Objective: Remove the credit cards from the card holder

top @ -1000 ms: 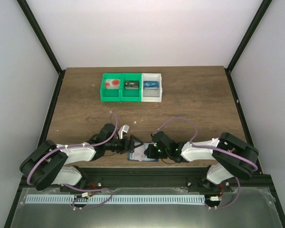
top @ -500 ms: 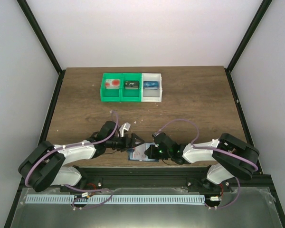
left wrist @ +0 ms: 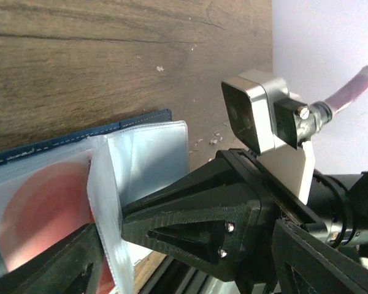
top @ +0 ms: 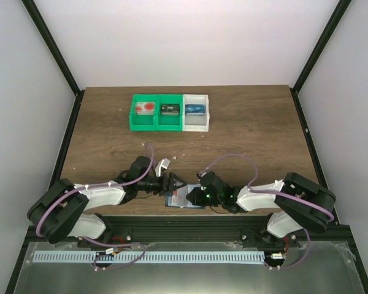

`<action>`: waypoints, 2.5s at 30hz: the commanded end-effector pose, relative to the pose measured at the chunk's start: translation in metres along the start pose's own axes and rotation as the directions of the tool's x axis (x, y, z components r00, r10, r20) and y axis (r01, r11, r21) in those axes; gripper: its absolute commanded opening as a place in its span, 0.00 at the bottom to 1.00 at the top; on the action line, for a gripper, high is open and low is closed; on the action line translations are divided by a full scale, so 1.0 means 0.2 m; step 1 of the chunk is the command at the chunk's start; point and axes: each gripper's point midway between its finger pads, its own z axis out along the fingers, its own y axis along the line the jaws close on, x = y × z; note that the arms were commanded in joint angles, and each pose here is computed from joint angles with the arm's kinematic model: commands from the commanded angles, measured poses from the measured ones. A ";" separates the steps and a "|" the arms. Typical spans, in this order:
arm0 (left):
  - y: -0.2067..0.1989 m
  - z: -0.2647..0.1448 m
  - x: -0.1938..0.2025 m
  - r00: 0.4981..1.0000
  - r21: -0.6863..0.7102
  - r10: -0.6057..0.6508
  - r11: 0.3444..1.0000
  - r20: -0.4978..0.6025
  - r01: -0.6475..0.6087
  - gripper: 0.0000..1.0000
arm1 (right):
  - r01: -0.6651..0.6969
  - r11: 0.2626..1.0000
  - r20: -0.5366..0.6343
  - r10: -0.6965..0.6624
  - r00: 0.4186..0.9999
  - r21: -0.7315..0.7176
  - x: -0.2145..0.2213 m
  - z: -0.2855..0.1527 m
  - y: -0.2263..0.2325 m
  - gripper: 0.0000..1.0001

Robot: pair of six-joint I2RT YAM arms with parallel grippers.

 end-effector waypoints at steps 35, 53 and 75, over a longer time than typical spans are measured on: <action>-0.09 0.11 0.06 0.998 0.038 0.053 0.998 -0.033 -0.052 0.42 | 0.026 0.996 0.289 0.000 0.957 -0.085 -0.14 -0.46 0.05 0.18; 0.01 0.12 0.06 1.000 0.049 -0.002 0.999 -0.024 0.003 0.44 | 0.054 0.998 0.133 -0.053 0.990 -0.007 -0.08 -0.25 0.04 0.18; 0.11 0.17 0.08 0.999 -0.002 -0.026 1.000 -0.039 0.026 0.49 | 0.002 0.996 0.070 -0.009 0.997 0.093 0.02 -0.19 -0.14 0.18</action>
